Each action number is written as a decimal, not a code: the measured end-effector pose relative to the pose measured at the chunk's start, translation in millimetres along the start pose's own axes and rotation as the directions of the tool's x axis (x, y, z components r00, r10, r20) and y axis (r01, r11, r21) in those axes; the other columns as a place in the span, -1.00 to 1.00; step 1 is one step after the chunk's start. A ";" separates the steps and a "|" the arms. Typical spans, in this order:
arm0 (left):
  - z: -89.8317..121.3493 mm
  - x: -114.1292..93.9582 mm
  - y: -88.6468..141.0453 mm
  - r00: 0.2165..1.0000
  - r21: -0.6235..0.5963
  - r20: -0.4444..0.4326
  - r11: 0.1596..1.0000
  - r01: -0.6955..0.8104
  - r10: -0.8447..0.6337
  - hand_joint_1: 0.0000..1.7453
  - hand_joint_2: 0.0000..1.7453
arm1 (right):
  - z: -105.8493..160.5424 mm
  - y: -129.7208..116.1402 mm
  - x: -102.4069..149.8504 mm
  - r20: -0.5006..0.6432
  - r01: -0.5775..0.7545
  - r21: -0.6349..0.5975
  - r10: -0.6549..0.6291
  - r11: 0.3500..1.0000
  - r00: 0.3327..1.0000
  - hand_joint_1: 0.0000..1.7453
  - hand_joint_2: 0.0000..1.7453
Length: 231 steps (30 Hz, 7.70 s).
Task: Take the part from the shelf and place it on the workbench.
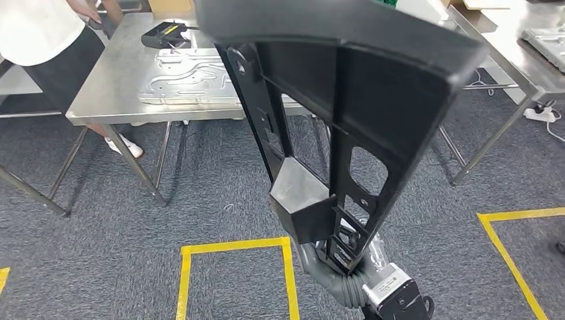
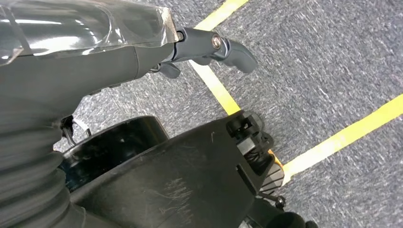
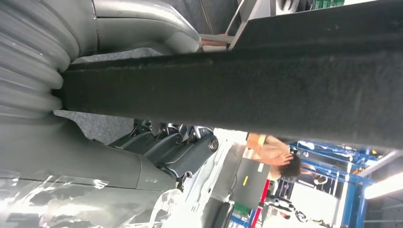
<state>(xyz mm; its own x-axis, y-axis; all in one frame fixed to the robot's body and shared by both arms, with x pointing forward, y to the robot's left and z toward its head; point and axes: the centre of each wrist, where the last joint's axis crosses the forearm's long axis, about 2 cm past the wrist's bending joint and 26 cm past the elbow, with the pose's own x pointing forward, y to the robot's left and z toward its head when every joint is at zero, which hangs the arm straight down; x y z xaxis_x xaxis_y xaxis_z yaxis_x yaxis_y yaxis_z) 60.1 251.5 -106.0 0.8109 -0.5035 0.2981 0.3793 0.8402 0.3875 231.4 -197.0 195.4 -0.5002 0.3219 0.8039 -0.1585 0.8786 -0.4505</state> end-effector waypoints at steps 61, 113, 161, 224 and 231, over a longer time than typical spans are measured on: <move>0.1 -1.8 0.4 1.000 0.004 -0.003 1.000 0.000 0.000 -1.00 1.00 | 0.9 1.8 -1.4 0.005 0.012 -0.006 -0.012 1.000 1.000 1.00 1.00; -7.2 16.4 11.0 0.995 -0.033 0.054 0.996 0.084 -0.082 -1.00 1.00 | -44.1 3.3 13.1 0.183 -0.294 -0.056 0.300 0.954 0.936 1.00 1.00; -12.2 60.3 14.1 0.951 -0.097 0.197 0.961 0.260 -0.238 -1.00 -1.00 | -112.1 67.5 -40.4 0.207 -0.935 0.151 0.915 0.321 0.347 -1.00 -1.00; -9.1 52.7 7.6 0.964 -0.077 0.145 0.968 0.238 -0.225 -1.00 -1.00 | -89.6 47.0 -45.6 0.079 -0.680 0.157 0.677 0.716 0.732 -1.00 -1.00; -9.0 52.3 7.4 0.964 -0.077 0.144 0.969 0.235 -0.222 -1.00 -1.00 | -87.9 41.1 -44.8 0.061 -0.620 0.164 0.620 0.767 0.782 -1.00 -1.00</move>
<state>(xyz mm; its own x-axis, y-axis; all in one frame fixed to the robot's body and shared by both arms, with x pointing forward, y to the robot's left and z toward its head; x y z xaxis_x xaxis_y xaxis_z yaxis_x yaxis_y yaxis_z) 109.3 233.1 -95.4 0.6334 -0.7013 0.3271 0.5923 0.7114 0.3783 322.1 -144.3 175.0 -0.5413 0.7750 0.3261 0.0488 0.4161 -0.9080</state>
